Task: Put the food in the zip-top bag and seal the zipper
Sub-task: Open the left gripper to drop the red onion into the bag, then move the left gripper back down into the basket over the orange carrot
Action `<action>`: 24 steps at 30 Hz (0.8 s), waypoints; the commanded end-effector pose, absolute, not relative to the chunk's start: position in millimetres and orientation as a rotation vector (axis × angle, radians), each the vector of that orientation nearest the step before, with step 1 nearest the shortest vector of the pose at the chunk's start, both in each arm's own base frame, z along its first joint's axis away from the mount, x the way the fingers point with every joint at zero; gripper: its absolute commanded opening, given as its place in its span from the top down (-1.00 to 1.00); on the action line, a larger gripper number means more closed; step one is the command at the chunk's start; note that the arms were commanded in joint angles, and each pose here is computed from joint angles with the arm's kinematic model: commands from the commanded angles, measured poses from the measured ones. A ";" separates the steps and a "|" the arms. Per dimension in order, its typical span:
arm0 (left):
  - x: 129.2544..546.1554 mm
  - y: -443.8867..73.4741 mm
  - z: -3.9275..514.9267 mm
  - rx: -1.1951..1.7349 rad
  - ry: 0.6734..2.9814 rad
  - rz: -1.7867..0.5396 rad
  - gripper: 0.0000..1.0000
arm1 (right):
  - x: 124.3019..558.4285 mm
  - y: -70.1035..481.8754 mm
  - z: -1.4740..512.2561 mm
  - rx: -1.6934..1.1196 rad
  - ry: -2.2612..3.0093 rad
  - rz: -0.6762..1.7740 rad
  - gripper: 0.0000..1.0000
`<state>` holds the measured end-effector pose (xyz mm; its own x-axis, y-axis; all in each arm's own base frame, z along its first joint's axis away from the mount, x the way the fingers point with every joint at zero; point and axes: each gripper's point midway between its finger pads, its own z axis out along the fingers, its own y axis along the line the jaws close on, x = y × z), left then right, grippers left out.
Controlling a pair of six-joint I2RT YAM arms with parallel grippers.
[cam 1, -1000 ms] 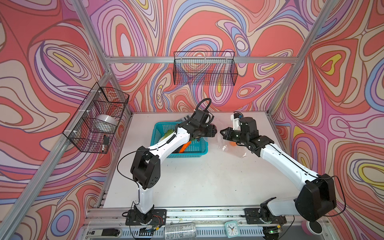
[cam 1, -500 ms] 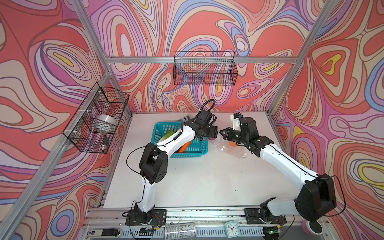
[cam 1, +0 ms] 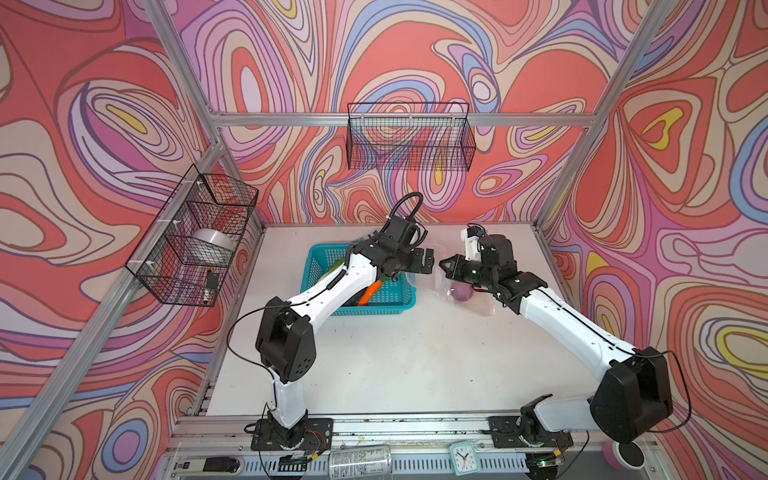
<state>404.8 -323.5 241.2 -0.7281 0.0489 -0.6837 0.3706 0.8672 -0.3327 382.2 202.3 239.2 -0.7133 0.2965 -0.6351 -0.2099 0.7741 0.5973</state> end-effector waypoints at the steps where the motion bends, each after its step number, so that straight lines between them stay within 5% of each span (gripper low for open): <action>1: 402.8 -304.2 277.0 0.310 2.209 -0.529 -1.00 | 383.2 199.0 246.2 0.066 2.182 0.847 1.00; 16: 396.5 -189.7 191.3 0.225 2.431 -0.254 -0.92 | 385.1 199.3 245.8 0.072 2.185 0.846 1.00; 24: 395.3 -191.4 126.3 0.423 2.606 -0.162 -0.49 | 387.7 203.5 244.5 0.074 2.195 0.866 1.00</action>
<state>401.8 -193.5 154.5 -0.7994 0.1610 -0.5789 0.2598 0.9613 -0.0913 382.5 202.3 238.2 -0.7151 0.2986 -0.6321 -0.2056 0.7743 0.5985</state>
